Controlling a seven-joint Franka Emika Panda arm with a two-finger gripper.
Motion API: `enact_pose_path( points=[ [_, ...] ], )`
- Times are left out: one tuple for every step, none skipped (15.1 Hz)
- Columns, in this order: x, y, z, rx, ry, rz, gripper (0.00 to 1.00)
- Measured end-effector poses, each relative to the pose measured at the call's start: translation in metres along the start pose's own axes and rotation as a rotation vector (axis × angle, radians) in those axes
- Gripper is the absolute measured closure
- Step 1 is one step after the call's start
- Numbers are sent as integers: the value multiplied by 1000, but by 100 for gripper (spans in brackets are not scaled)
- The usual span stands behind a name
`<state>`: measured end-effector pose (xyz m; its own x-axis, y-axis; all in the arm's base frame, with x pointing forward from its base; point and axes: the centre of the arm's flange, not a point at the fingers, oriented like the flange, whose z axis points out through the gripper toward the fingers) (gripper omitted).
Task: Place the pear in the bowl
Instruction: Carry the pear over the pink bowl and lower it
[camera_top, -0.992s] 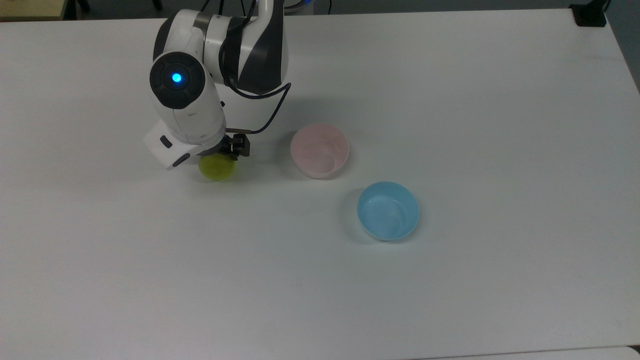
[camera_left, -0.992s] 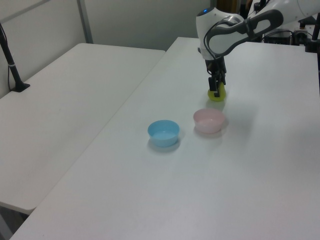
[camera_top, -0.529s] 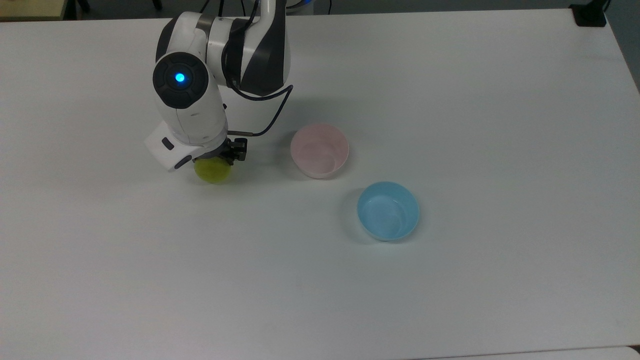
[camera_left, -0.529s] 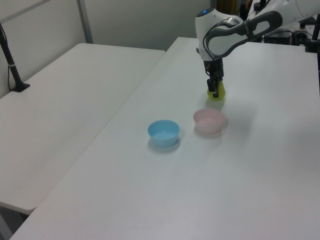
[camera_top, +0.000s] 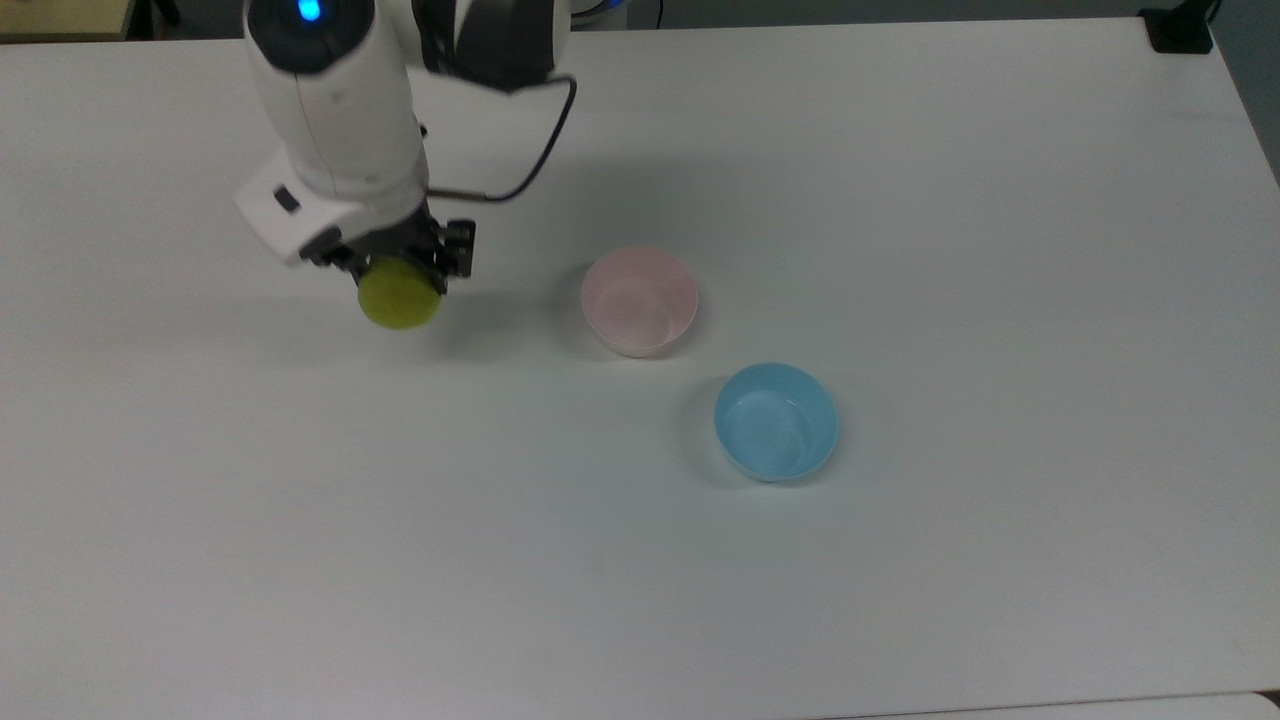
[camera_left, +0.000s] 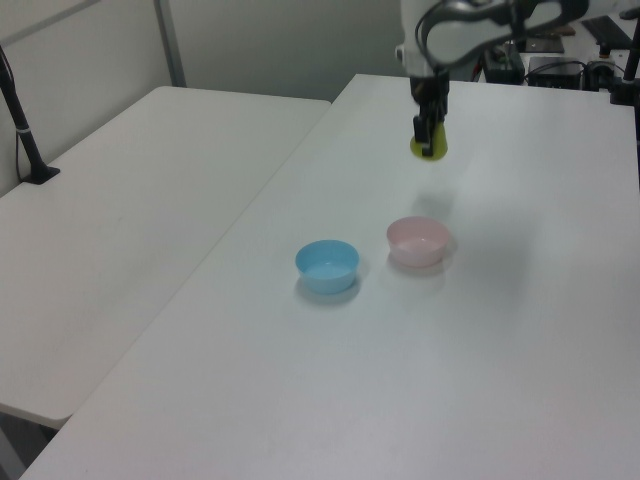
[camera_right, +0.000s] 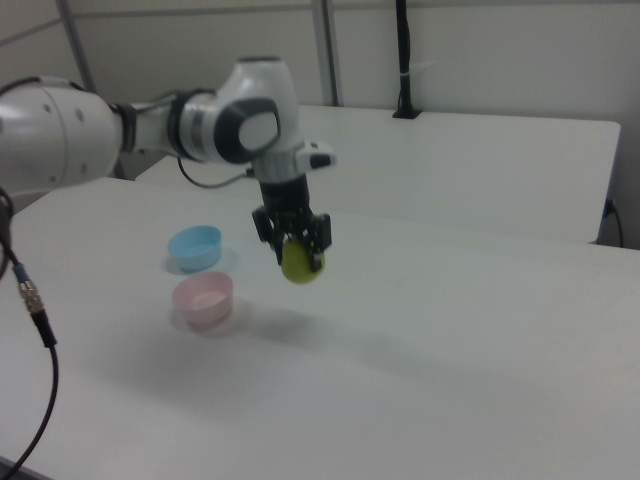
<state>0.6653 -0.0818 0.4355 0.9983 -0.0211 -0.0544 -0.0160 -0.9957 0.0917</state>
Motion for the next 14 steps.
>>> enact_pose_path(
  points=[
    [-5,2,-17,5,11,3,30],
    [-9,2,-30,12,21,6,30],
    [-12,2,-39,19,29,7,30],
    [-14,0,-46,26,38,11,30],
    [-14,-3,-49,31,44,19,30],
    [-14,-9,-51,34,46,22,30],
    [-13,-20,-52,37,47,17,30],
    [-12,-37,-53,37,48,1,30],
    [-13,-56,-54,39,41,-18,30],
    [-15,-88,-55,47,24,-42,30],
    [-17,-107,-56,59,15,-57,30],
    [-19,-124,-56,68,9,-76,30],
    [-22,-139,-55,72,1,-97,30],
    [-24,-153,-52,73,-9,-118,30]
  ],
)
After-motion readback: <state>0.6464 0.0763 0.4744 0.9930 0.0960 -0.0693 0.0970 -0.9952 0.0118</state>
